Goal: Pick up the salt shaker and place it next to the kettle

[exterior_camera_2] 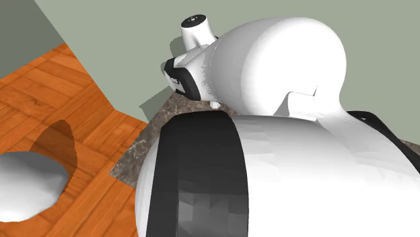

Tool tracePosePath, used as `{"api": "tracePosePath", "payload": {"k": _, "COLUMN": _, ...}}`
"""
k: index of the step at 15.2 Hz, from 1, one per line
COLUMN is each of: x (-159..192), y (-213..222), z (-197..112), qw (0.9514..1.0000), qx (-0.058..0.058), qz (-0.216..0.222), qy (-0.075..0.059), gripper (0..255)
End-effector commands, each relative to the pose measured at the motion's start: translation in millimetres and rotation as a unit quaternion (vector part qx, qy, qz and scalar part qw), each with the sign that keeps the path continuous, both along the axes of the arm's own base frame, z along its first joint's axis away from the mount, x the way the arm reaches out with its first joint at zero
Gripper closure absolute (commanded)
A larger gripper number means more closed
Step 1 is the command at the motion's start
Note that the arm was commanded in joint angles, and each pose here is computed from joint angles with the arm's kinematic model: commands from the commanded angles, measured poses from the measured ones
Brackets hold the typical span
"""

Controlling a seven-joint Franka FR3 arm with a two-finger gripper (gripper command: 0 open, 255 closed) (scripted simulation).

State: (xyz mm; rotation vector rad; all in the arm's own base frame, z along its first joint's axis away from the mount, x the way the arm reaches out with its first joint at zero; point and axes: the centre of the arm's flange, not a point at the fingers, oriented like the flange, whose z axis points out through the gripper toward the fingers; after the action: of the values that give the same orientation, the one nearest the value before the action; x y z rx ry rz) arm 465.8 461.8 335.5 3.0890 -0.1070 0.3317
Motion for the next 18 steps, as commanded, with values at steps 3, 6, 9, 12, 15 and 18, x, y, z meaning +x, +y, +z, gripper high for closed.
{"api": "tracePosePath", "payload": {"k": 3, "x": 0.0, "y": 0.0, "z": 0.0, "qw": 1.0000, "qx": 0.000, "qz": 0.000, "qy": 0.000, "gripper": 255}}
{"api": "tracePosePath", "payload": {"k": 6, "x": 0.1, "y": 0.0, "z": 0.1, "qw": 1.0000, "qx": 0.000, "qz": 0.000, "qy": 0.000, "gripper": 255}}
{"api": "tracePosePath", "payload": {"k": 9, "x": 0.3, "y": 0.0, "z": 0.1, "qw": 1.0000, "qx": 0.000, "qz": 0.000, "qy": 0.000, "gripper": 255}}
{"api": "tracePosePath", "payload": {"k": 12, "x": 0.0, "y": 0.0, "z": 10.5, "qw": 1.0000, "qx": 0.000, "qz": 0.000, "qy": 0.000, "gripper": 255}}
{"api": "tracePosePath", "payload": {"k": 15, "x": 0.0, "y": 0.0, "z": 26.4, "qw": 1.0000, "qx": 0.000, "qz": 0.000, "qy": 0.000, "gripper": 255}}
{"api": "tracePosePath", "payload": {"k": 18, "x": 0.0, "y": 0.0, "z": 42.2, "qw": 1.0000, "qx": 0.000, "qz": 0.000, "qy": 0.000, "gripper": 255}}
